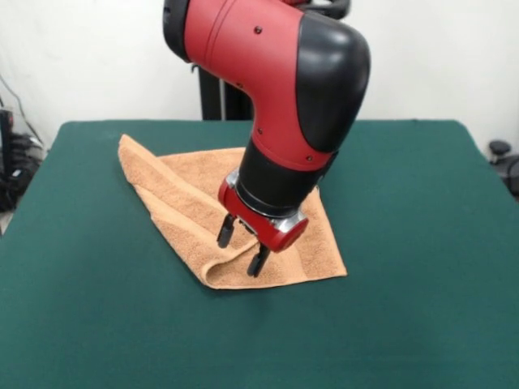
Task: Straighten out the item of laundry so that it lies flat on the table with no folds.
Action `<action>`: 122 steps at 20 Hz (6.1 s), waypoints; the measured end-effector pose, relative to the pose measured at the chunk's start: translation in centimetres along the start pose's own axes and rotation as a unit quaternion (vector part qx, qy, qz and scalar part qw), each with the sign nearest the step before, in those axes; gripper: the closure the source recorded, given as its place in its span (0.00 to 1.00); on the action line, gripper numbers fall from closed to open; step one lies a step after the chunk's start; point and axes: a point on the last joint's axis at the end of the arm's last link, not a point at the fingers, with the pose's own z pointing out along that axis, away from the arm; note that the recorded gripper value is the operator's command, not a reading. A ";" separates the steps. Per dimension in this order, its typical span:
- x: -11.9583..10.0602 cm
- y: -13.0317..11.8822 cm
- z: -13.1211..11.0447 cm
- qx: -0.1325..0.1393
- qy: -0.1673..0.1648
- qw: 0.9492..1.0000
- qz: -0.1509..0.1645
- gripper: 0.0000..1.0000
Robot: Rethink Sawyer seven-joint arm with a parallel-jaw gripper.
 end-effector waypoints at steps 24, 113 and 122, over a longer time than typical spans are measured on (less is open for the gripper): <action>-0.4 1.8 1.8 0.035 0.018 0.999 -0.031 0.00; 0.4 -3.7 -7.7 -0.036 -0.018 0.998 0.047 0.00; 0.9 -3.5 -7.3 -0.037 -0.014 0.998 0.047 0.00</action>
